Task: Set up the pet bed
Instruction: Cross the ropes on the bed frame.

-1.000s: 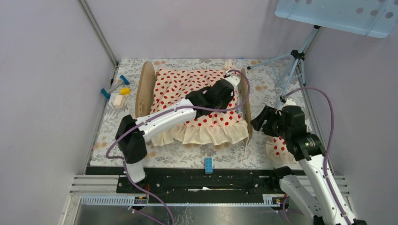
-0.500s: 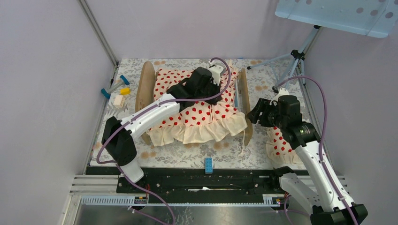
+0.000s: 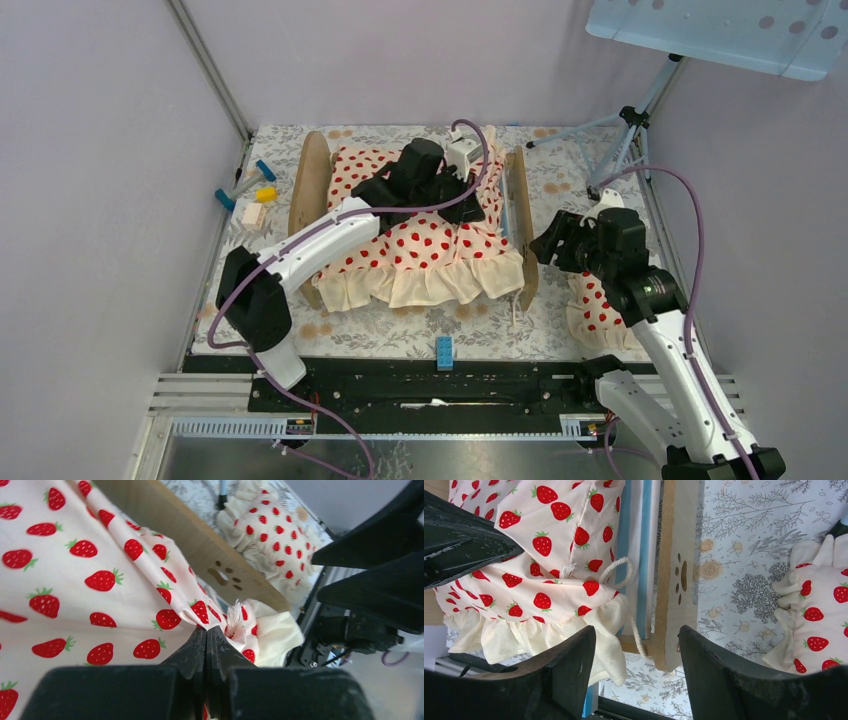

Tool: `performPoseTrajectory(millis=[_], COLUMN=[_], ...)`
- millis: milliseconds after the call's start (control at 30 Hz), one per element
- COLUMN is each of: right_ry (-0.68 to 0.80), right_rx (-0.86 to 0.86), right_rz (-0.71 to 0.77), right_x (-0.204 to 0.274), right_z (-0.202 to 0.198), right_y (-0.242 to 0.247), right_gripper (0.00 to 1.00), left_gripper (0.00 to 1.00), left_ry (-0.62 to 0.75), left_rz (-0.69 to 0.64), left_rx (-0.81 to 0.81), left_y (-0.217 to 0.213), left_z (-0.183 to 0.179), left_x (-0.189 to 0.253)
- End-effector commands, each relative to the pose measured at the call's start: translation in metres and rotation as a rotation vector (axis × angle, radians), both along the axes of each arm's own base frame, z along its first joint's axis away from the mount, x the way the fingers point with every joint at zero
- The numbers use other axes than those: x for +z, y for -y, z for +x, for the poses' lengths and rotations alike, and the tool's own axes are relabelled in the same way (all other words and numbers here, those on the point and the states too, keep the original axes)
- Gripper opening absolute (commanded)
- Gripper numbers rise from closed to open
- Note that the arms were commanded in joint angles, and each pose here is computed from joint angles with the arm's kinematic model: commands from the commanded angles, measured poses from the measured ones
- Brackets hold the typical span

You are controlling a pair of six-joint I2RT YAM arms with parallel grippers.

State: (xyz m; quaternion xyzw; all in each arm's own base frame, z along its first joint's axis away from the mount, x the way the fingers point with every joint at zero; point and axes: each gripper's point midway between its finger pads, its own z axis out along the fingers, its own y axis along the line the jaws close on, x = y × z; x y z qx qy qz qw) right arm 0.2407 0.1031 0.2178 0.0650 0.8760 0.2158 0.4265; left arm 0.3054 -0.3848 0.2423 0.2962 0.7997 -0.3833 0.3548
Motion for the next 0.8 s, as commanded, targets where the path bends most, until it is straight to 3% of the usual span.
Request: performPoseTrajectory(millis=[0,233,433,767], right_ry=[0.03,0.034,0.031,-0.012], right_rx=[-0.013,0.133,0.14,0.21], right_rz=[0.001,0.088,0.113,0.006], right_x=[0.0,-0.002,-0.005,-0.047], right_z=[0.0,-0.006,0.011,0.0], right_y=[0.003,-0.025,-0.033,-0.074], right_gripper=[0.67,0.42,0.31,0.26], left_gripper=[0.0,0.0,0.0,0.0], left_ry=[0.016,-0.013,-0.025,-0.033], left_rz=[-0.13,-0.148,-0.139,-0.135], left_rx=[-0.175,-0.224,-0.222,-0.224], left_y=[0.023,0.028,0.028,0.029], left_z=[-0.019,-0.025,-0.026,-0.025], left_x=[0.023,0.018,0.014,0.012])
